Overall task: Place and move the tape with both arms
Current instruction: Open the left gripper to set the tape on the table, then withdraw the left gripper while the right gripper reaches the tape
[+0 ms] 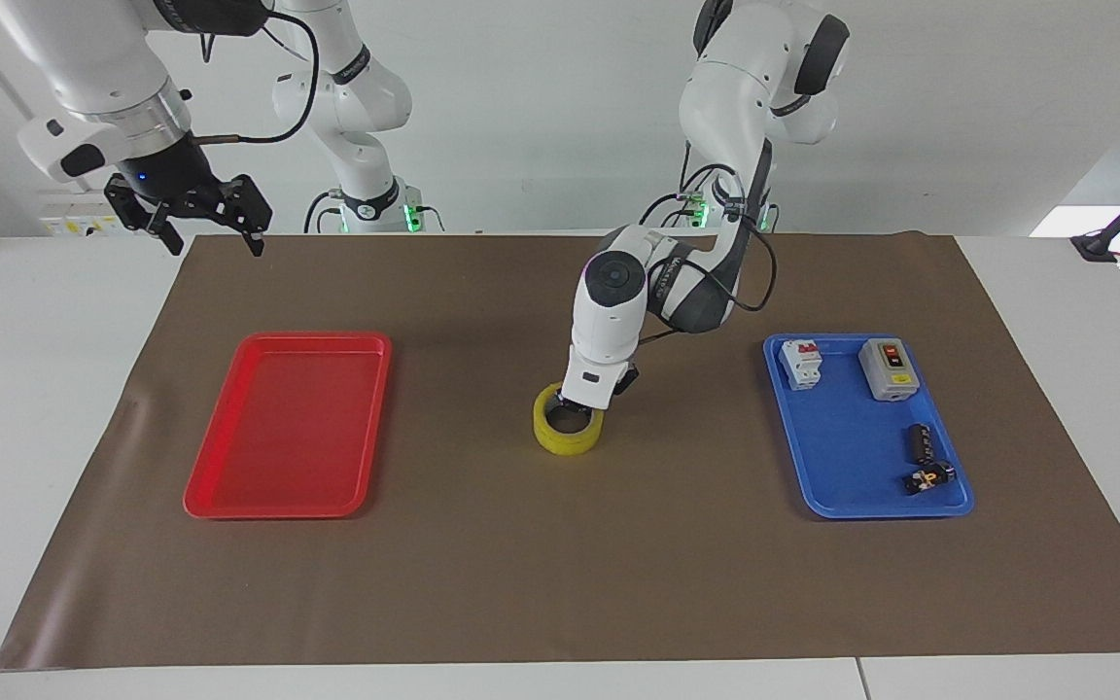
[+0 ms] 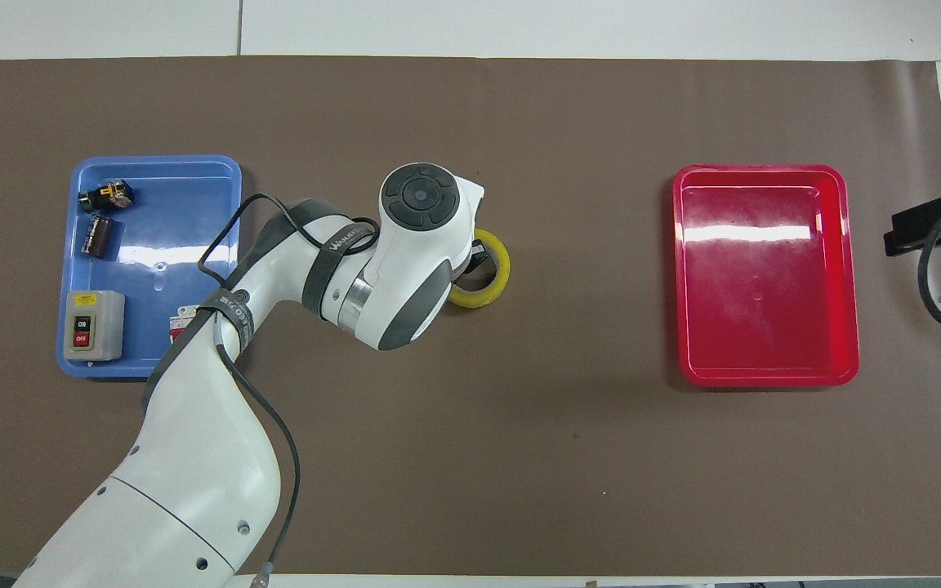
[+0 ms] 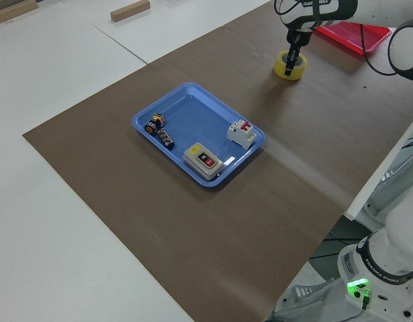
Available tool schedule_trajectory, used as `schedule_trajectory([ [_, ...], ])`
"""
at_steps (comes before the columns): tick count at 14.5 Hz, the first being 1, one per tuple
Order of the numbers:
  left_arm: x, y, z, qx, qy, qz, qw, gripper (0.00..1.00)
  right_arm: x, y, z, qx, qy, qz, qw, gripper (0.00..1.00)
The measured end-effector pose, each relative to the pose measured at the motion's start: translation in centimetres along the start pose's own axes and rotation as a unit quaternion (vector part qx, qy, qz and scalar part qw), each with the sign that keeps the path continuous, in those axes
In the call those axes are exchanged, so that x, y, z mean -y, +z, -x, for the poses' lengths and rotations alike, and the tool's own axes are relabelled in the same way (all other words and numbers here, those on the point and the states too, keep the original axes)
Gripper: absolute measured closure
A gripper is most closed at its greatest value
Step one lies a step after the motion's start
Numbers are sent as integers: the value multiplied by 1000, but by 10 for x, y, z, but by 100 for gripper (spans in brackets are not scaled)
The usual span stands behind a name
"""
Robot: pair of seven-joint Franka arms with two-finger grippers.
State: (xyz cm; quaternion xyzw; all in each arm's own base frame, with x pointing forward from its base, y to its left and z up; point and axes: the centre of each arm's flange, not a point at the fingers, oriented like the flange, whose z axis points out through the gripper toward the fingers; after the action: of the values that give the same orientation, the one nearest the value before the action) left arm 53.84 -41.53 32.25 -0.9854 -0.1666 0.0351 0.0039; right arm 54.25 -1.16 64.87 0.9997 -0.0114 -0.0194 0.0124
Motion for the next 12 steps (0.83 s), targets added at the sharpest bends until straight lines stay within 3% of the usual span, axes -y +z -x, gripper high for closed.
schedule_trajectory([
  [3, 21, -32, -22, -8, -20, -5, 1000, 31, 1, 0, 0, 0, -1, 0, 1000, 0],
  [4, 39, -54, -39, -12, -28, -3, 1000, 17, 1, 0, 0, 0, -1, 0, 1000, 0],
  [6, 92, -105, -71, -10, -21, -6, 1000, 0, 1, 0, 0, 0, -1, 0, 1000, 0],
  [12, 257, -214, -120, 18, 69, -17, 997, 0, 8, 0, -1, -2, -11, -2, 1000, 0],
])
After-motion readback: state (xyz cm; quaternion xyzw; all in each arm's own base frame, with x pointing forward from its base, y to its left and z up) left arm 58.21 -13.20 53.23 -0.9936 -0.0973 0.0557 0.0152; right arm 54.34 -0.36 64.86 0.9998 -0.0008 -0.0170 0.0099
